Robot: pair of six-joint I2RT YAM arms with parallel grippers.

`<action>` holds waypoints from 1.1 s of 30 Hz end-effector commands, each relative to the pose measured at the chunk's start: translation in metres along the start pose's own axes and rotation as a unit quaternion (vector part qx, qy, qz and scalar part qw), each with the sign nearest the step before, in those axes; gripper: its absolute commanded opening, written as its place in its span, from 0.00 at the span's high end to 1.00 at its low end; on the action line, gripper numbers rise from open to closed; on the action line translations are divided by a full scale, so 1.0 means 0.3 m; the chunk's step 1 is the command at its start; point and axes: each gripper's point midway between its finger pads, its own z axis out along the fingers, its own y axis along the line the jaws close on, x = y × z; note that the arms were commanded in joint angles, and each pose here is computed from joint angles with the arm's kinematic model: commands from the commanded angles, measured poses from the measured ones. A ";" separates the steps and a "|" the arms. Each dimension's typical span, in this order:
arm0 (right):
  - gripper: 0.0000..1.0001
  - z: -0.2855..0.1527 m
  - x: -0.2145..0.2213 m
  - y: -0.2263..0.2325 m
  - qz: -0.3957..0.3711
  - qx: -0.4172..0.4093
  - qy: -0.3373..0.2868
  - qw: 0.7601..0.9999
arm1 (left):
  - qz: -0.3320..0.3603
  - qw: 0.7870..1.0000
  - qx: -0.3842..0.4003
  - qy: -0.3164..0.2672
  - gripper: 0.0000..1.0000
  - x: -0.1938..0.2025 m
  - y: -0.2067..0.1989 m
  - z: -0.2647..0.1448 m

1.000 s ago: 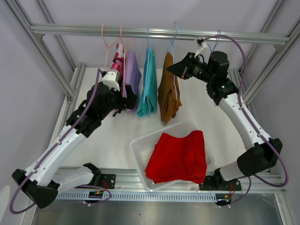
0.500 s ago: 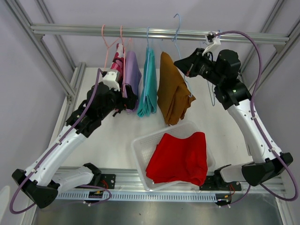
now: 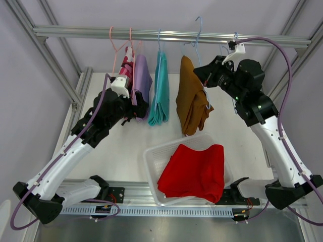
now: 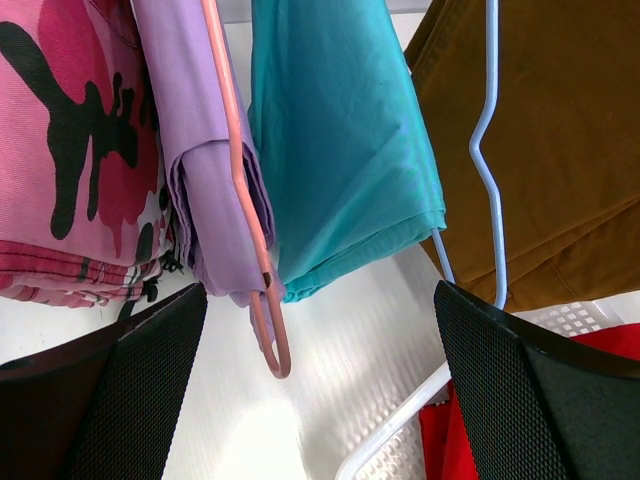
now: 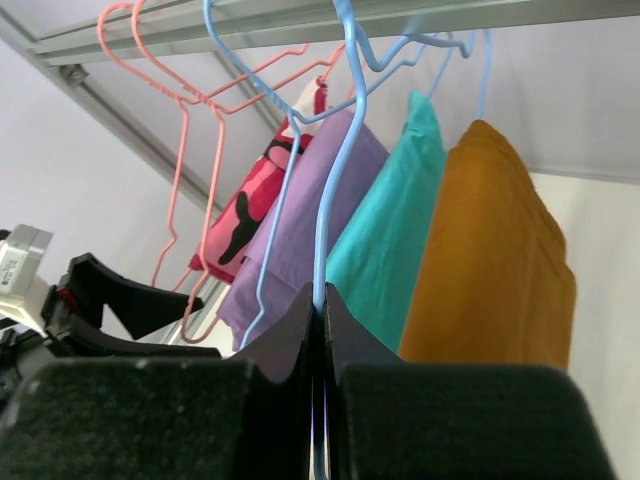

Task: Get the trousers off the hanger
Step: Pick up the hanger from the clothesline.

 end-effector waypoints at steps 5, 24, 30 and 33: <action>1.00 -0.162 -0.329 0.099 -0.056 -0.005 -0.197 0.979 | 0.002 1.000 0.012 -0.020 0.01 -0.065 -0.015 -0.021; 1.00 -0.169 -0.485 0.129 -0.073 0.021 -0.228 0.971 | 0.005 1.000 0.021 -0.016 0.01 -0.061 -0.025 -0.016; 1.00 -0.174 -0.394 0.095 -0.064 0.024 -0.204 0.977 | 0.005 1.000 0.027 -0.015 0.01 -0.061 -0.032 -0.019; 1.00 -0.224 -0.365 0.091 -0.055 0.018 -0.214 0.975 | 0.007 0.999 0.044 -0.007 0.00 -0.048 -0.059 -0.015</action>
